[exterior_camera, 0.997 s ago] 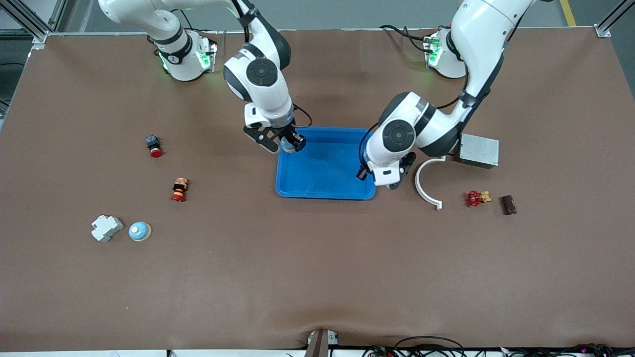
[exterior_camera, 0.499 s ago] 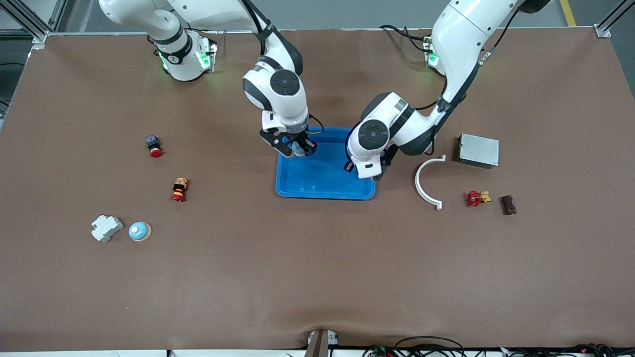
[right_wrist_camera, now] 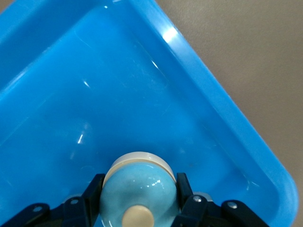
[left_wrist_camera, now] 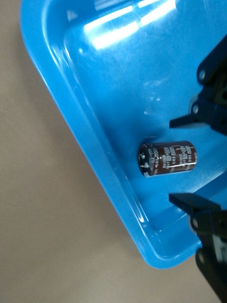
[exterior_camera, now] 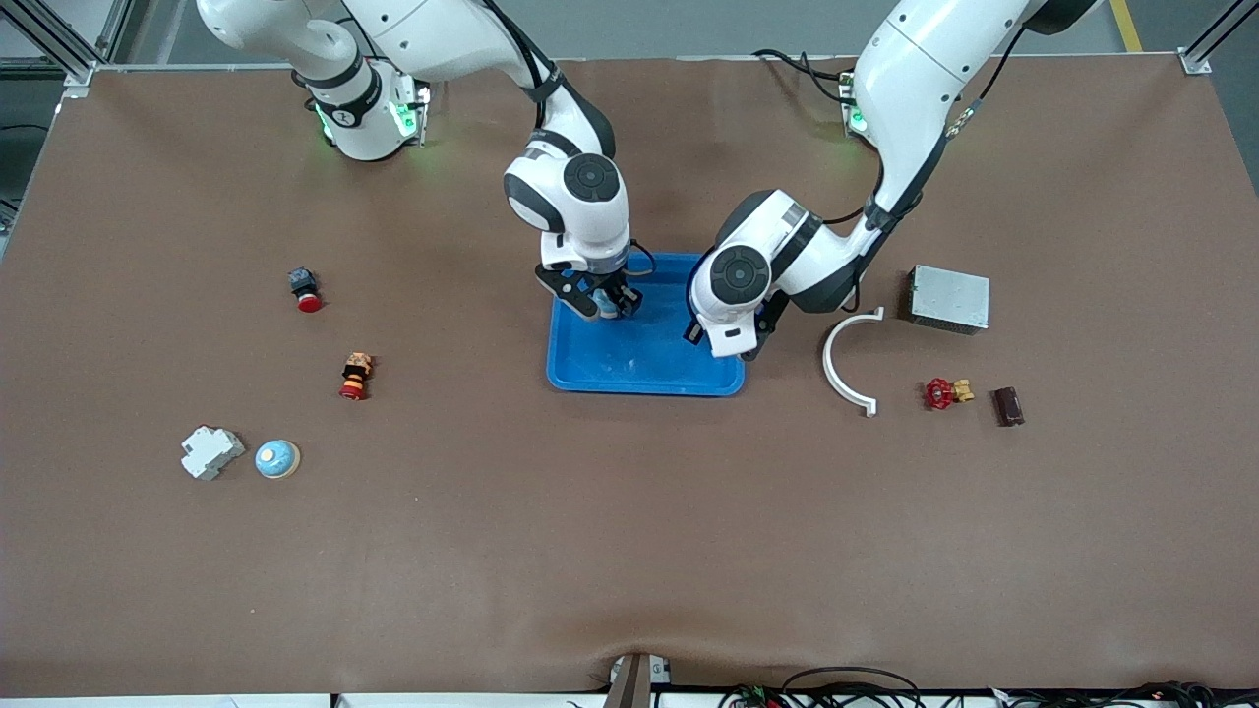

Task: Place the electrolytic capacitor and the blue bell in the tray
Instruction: 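Open both grippers to release the button and capacitor in the tray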

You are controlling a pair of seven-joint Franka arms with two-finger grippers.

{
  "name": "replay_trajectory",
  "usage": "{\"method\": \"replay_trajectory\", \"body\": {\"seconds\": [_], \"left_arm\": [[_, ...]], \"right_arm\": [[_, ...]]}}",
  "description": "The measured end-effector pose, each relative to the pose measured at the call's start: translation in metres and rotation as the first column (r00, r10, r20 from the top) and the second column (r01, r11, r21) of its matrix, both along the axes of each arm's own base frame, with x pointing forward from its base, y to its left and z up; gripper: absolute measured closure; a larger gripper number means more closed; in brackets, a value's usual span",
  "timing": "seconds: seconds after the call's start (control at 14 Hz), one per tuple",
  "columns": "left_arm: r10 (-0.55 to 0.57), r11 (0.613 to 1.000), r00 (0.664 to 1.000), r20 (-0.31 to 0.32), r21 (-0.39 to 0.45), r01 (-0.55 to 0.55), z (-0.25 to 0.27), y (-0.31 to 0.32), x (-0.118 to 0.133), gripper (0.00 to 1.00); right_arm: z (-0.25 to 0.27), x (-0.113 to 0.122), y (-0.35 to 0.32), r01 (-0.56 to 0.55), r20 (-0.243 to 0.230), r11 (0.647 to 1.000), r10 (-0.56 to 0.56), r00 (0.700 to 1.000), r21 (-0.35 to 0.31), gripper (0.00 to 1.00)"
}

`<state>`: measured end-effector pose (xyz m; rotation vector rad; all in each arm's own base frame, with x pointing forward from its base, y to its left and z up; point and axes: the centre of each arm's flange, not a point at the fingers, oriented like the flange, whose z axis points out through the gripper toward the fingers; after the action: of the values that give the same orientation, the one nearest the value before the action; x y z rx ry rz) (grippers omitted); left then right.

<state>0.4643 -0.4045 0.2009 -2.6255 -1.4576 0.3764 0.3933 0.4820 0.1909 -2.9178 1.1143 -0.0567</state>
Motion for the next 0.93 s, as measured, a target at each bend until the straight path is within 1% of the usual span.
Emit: {"method": "replay_trajectory", "body": {"seconds": [0.07, 0.14, 0.21, 0.28, 0.36, 0.43, 0.57, 0.71, 0.85, 0.93], "left_arm": [[-0.008, 1.000, 1.000, 0.010, 0.009, 0.008, 0.009, 0.002, 0.005, 0.22], [-0.014, 1.000, 1.000, 0.020, 0.021, 0.014, 0.024, 0.004, 0.010, 0.11], [-0.021, 0.999, 0.999, 0.040, 0.033, 0.019, 0.046, 0.006, 0.016, 0.02], [-0.028, 0.998, 0.997, 0.070, 0.050, 0.024, 0.071, 0.012, 0.023, 0.00], [-0.034, 0.997, 0.994, 0.101, 0.068, 0.028, 0.098, 0.022, 0.031, 0.00], [-0.053, 0.995, 0.991, 0.119, 0.085, 0.043, 0.122, 0.037, 0.039, 0.00], [-0.134, 0.987, 0.985, 0.112, 0.105, 0.122, 0.154, 0.073, 0.053, 0.00], [-0.209, 0.975, 0.973, 0.098, 0.098, 0.200, 0.171, 0.110, 0.069, 0.00], [-0.261, 0.963, 0.961, 0.087, 0.086, 0.254, 0.180, 0.152, 0.086, 0.00], [-0.290, 0.956, 0.954, 0.078, 0.076, 0.284, 0.183, 0.175, 0.094, 0.00]], "right_arm": [[-0.004, -0.001, 0.000, 0.000, 0.000, 1.000, 0.000, 1.000, -0.003, 0.34], [-0.007, -0.002, 0.000, -0.001, -0.001, 1.000, 0.001, 1.000, -0.005, 0.34], [-0.009, -0.003, 0.001, -0.002, -0.002, 1.000, 0.002, 1.000, -0.008, 0.34], [-0.009, -0.003, 0.001, -0.002, -0.002, 1.000, 0.002, 1.000, -0.009, 0.34], [-0.010, -0.004, 0.001, -0.001, -0.002, 1.000, 0.001, 1.000, -0.009, 0.34], [-0.010, -0.004, 0.002, 0.000, -0.002, 1.000, 0.000, 1.000, -0.010, 0.34], [-0.012, -0.004, 0.001, 0.000, -0.003, 1.000, 0.000, 1.000, -0.012, 0.34], [-0.012, -0.004, 0.001, 0.001, -0.002, 1.000, -0.001, 1.000, -0.013, 0.34], [-0.012, -0.003, 0.001, 0.005, -0.001, 1.000, -0.005, 1.000, -0.013, 0.34], [-0.012, -0.003, 0.000, 0.009, 0.001, 1.000, -0.009, 1.000, -0.014, 0.29]]}}
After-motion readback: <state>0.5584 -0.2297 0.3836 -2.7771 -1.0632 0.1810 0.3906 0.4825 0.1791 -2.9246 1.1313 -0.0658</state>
